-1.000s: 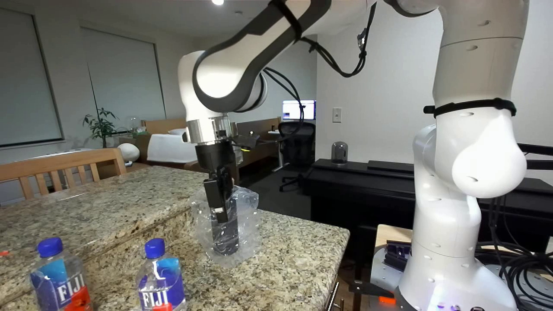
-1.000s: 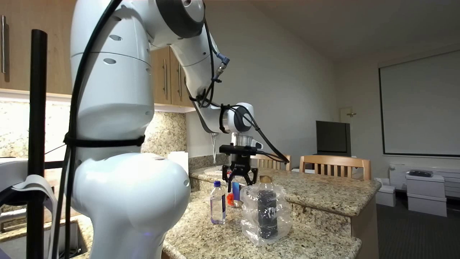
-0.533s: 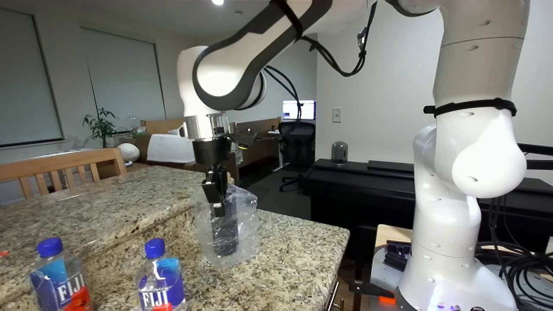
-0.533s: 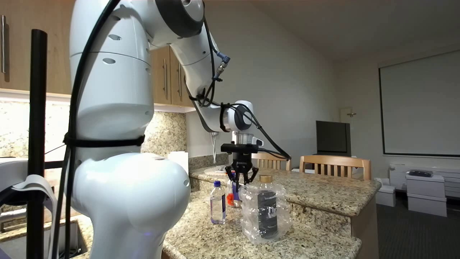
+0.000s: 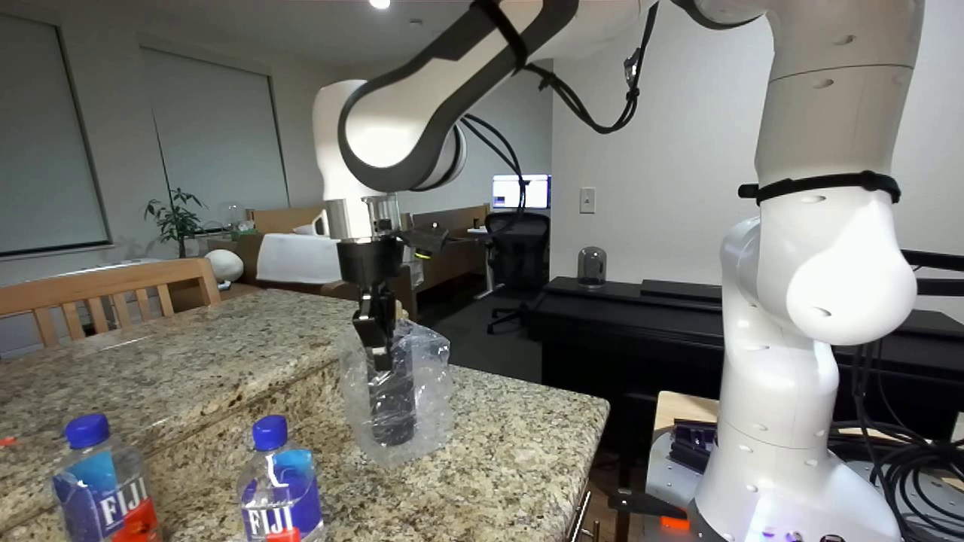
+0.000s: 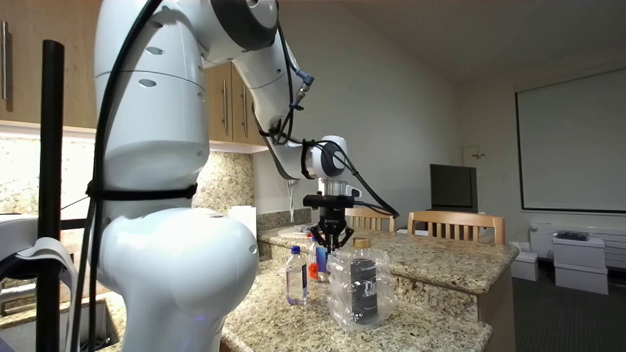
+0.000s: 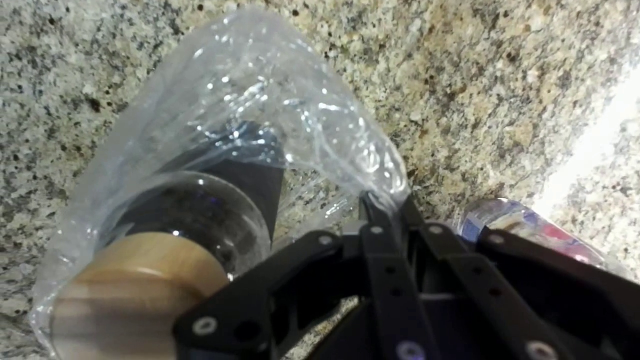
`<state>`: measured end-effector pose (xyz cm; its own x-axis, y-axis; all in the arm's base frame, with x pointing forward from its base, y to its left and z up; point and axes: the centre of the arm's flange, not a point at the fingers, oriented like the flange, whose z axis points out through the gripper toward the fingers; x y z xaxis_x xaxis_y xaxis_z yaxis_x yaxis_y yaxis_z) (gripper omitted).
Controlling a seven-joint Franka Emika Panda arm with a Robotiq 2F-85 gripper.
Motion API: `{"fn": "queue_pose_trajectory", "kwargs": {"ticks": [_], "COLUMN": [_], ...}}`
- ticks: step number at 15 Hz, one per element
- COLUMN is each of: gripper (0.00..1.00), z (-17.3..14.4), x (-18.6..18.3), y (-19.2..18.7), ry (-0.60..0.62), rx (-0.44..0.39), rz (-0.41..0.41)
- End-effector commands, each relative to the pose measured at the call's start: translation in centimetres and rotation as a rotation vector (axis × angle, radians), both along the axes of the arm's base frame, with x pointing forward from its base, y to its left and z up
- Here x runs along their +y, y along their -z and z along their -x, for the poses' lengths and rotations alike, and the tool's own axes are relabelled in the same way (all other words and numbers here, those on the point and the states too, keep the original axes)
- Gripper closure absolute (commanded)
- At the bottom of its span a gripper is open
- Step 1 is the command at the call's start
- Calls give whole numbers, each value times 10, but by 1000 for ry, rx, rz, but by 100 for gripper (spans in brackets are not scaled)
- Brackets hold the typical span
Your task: Remove the plastic around the bottle
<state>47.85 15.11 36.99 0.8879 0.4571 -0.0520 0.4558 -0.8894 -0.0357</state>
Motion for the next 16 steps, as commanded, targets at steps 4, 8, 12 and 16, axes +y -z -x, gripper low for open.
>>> {"fn": "queue_pose_trajectory", "kwargs": {"ticks": [4,8,12,16], "gripper": [89,88,90,65], "z": [-6,-12,-13,-11], "x": [-9,-7,-7,-9], "y": [-27,-48,-59,-57], "ry": [9,1,1,8], "rx": [-89,-145,-168,-141], "rz": [9,10,16,46]}}
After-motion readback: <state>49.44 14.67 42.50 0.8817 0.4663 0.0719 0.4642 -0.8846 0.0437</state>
